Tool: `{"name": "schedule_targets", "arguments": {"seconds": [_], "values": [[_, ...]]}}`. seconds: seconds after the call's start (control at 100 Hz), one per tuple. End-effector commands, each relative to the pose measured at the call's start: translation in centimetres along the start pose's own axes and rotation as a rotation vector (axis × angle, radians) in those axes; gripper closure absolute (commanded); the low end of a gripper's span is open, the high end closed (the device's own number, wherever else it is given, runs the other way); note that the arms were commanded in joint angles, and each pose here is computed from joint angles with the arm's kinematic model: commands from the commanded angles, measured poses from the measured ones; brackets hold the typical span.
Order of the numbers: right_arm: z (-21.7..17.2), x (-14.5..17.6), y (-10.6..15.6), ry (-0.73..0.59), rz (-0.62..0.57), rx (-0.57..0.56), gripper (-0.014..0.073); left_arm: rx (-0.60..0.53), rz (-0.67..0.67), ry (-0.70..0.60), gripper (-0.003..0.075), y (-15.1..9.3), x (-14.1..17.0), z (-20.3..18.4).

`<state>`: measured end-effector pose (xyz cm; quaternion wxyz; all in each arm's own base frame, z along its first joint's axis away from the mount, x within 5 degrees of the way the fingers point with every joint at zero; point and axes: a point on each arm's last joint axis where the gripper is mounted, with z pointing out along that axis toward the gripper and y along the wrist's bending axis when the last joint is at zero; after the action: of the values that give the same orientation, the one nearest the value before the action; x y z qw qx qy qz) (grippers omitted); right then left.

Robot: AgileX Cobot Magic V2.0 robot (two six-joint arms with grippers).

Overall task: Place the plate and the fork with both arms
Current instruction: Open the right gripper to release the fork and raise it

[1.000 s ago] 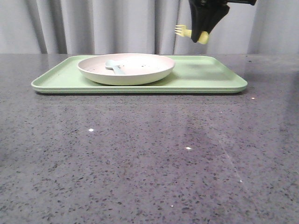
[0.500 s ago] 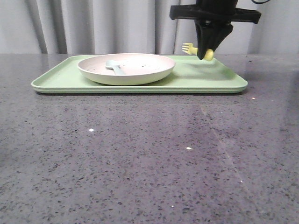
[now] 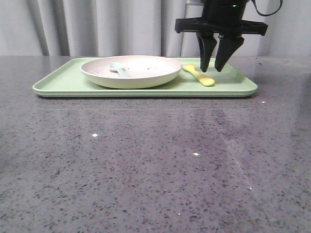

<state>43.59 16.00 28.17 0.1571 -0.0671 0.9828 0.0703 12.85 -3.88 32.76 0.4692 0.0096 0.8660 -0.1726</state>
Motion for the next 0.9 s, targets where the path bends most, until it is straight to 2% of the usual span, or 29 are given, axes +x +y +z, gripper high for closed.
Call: {"name": "schedule_targets", "arguments": {"seconds": [0.0, 0.54, 0.89], "values": [[-3.8, 0.3, -0.1, -0.028, -0.002, -0.004, 0.0286, 0.018, -0.015, -0.098, 0.0741, -0.4, -1.3, -0.6], [-8.1, 1.2, -0.1, -0.076, -0.006, -0.017, 0.0286, 0.018, -0.015, -0.102, 0.0741, -0.4, -1.4, -0.6], [-12.8, 3.9, -0.4, -0.158, -0.008, -0.033, 0.0286, 0.019, -0.015, -0.106, 0.0741, -0.4, -1.4, -0.6]]}}
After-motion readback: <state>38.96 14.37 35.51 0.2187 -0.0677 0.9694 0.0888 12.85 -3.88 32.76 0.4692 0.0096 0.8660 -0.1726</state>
